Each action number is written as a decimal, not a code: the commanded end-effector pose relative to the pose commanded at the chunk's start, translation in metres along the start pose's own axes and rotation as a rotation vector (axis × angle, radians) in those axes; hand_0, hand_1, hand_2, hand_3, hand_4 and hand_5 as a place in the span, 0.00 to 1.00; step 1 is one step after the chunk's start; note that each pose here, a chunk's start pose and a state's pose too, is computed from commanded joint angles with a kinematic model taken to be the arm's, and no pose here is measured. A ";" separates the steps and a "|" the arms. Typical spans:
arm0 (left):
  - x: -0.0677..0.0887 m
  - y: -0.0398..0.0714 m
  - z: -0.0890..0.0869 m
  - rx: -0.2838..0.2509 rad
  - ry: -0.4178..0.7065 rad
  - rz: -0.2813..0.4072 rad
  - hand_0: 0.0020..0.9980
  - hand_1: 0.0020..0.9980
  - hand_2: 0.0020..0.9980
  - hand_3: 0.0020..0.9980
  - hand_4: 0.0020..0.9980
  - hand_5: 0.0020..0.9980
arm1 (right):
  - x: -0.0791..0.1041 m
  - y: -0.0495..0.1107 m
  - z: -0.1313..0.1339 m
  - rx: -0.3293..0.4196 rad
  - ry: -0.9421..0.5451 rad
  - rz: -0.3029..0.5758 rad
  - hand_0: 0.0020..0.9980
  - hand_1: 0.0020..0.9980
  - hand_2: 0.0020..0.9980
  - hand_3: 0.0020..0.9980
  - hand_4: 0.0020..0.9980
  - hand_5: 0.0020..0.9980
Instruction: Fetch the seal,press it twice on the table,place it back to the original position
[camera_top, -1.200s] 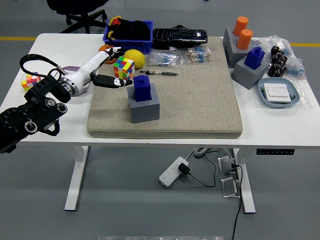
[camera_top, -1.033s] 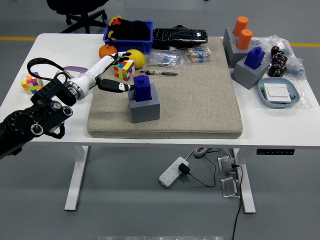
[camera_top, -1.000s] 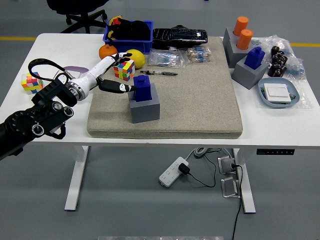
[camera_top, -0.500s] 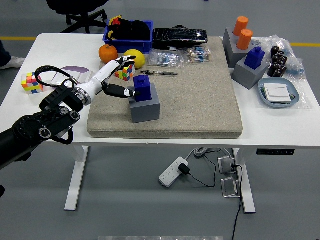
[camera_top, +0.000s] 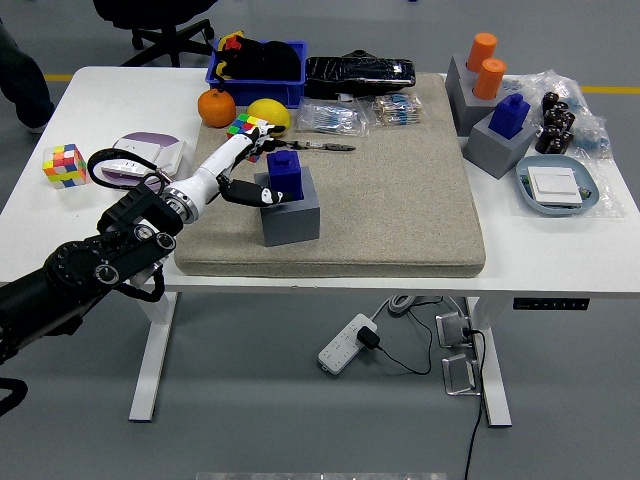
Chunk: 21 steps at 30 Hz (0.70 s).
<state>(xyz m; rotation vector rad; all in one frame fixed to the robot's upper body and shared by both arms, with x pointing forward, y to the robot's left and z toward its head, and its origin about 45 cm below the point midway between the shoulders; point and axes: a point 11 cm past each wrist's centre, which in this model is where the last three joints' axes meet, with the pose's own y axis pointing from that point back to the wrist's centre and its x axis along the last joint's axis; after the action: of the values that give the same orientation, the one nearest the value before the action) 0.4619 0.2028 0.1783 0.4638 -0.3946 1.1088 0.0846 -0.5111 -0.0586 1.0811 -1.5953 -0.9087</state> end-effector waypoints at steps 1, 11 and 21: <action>0.000 0.000 0.000 0.001 0.004 0.001 0.87 0.84 0.80 0.90 0.92 0.00 | 0.000 0.000 0.000 0.000 0.001 0.000 0.84 0.73 0.70 0.71 0.74 0.52; -0.009 0.000 -0.007 0.026 0.063 0.005 0.82 0.80 0.77 0.87 0.91 0.00 | -0.002 0.000 0.002 -0.002 0.002 -0.003 0.84 0.73 0.70 0.71 0.74 0.52; -0.015 0.000 -0.010 0.035 0.089 0.002 0.81 0.79 0.74 0.85 0.89 0.00 | -0.003 0.000 0.001 -0.001 0.001 -0.005 0.84 0.73 0.70 0.71 0.74 0.52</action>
<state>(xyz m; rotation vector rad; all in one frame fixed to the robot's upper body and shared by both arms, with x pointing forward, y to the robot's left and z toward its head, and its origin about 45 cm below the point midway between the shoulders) 0.4566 0.1974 0.1624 0.4432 -0.2986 1.1358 0.0837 -0.5081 -0.0603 1.0852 -1.5913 -0.9123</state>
